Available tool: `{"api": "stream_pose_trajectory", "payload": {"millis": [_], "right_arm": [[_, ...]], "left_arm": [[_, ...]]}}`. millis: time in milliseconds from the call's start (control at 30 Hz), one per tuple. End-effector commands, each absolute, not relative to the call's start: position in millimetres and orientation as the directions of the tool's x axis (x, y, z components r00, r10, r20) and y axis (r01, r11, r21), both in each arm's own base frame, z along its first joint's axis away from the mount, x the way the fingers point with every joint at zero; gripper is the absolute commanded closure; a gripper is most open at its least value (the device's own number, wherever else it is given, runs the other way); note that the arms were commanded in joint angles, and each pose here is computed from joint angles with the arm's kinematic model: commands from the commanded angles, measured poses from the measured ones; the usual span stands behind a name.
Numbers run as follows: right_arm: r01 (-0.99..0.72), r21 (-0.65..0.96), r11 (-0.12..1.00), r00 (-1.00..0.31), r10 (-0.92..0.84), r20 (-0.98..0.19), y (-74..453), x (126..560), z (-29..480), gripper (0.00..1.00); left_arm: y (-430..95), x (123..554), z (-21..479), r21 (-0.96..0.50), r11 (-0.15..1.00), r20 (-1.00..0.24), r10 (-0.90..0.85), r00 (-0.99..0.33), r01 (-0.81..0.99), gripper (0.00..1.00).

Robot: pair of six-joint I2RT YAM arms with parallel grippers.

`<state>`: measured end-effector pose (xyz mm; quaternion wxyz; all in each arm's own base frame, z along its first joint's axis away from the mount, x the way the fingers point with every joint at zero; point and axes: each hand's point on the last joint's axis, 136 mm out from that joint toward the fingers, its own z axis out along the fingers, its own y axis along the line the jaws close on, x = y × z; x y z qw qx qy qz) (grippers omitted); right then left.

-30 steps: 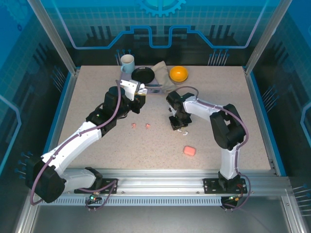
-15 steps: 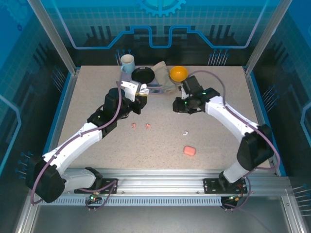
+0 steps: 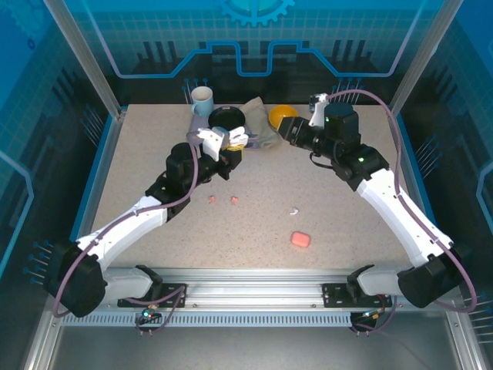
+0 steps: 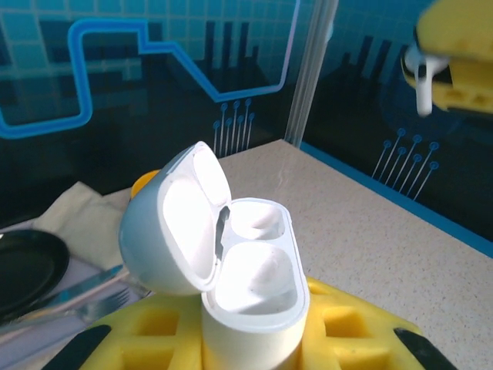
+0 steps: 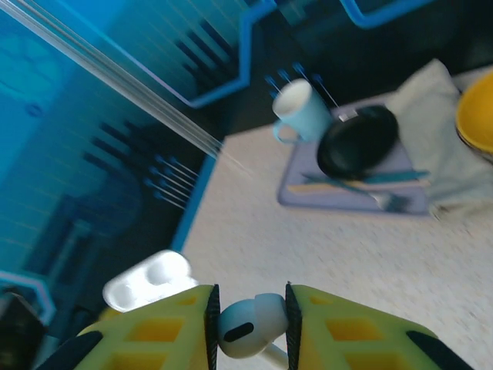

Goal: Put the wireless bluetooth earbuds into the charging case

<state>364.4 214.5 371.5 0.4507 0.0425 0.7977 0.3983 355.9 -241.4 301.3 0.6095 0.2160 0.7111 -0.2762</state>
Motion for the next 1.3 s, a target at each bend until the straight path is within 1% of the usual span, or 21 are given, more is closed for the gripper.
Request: {"api": "stream_pose_trajectory", "payload": {"millis": [0, 233, 533, 933, 1267], "right_arm": [[-0.390, 0.737, 0.552, -0.482, 0.559, -0.674, 215.8, 363.5, 422.3, 0.70], [-0.463, 0.765, 0.446, -0.425, 0.646, -0.634, 228.7, 357.1, 443.2, 0.69], [-0.486, 0.783, 0.388, -0.439, 0.667, -0.603, 250.6, 345.0, 433.1, 0.69], [-0.477, 0.800, 0.364, -0.440, 0.689, -0.576, 257.4, 336.7, 422.8, 0.69], [-0.483, 0.782, 0.394, -0.412, 0.686, -0.600, 257.3, 331.9, 415.2, 0.69]], "left_arm": [[-265.3, 356.3, 328.2, -0.060, 0.701, -0.998, -0.046, -0.038, 0.711, 1.00], [-292.3, 364.7, 342.0, -0.028, 0.673, -0.998, -0.060, 0.017, 0.739, 1.00], [-305.8, 367.2, 361.6, 0.026, 0.671, -0.994, -0.062, 0.090, 0.741, 1.00], [-306.3, 367.5, 373.1, 0.028, 0.694, -0.990, -0.083, 0.118, 0.719, 1.00], [-305.3, 368.4, 378.1, 0.019, 0.699, -0.989, -0.094, 0.118, 0.715, 1.00]]}}
